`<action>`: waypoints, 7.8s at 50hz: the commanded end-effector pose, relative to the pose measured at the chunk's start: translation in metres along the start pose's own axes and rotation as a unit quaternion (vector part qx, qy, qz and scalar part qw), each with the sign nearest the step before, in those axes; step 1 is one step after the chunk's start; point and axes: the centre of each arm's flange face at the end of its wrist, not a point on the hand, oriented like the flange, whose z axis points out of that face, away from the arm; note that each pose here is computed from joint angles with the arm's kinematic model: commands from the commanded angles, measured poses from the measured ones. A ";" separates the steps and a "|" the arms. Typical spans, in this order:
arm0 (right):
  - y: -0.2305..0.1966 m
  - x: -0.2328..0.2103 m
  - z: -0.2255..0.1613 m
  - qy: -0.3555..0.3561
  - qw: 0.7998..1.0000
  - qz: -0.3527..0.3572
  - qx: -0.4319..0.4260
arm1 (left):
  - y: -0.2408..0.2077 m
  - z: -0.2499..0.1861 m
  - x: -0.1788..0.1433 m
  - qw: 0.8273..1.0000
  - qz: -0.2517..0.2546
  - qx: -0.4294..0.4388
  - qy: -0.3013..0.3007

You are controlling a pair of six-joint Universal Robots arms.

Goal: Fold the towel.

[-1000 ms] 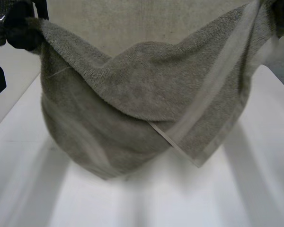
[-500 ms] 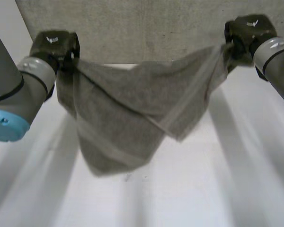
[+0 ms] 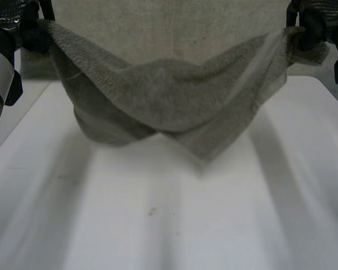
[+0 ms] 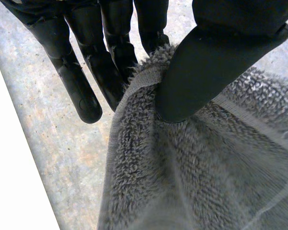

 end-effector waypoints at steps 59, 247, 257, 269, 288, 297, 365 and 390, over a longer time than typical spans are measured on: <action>0.174 -0.084 -0.074 -0.149 0.953 0.015 -0.263 | 0.171 0.003 0.026 0.973 0.025 -0.229 0.029; 0.197 -0.062 0.005 -0.276 0.900 -0.176 -0.289 | 0.198 -0.086 0.082 0.965 0.087 -0.207 0.137; 0.201 -0.050 0.002 -0.196 0.942 -0.058 -0.268 | 0.182 -0.076 0.080 0.972 0.081 -0.181 0.128; 0.199 -0.049 -0.040 -0.149 0.961 0.010 -0.233 | 0.151 -0.061 0.077 0.983 0.065 -0.132 0.112; 0.235 -0.060 -0.051 -0.112 0.979 -0.004 -0.169 | 0.155 -0.063 0.074 0.982 0.065 -0.140 0.108; 0.249 -0.048 -0.029 -0.028 0.990 -0.004 -0.139 | 0.157 -0.064 0.074 0.982 0.066 -0.144 0.108; 0.067 -0.006 -0.045 -0.084 0.994 -0.047 -0.056 | 0.100 -0.061 0.052 0.987 0.071 -0.115 0.087; 0.064 -0.008 0.007 -0.155 0.951 -0.173 -0.206 | 0.100 -0.008 0.054 0.943 0.186 -0.248 0.123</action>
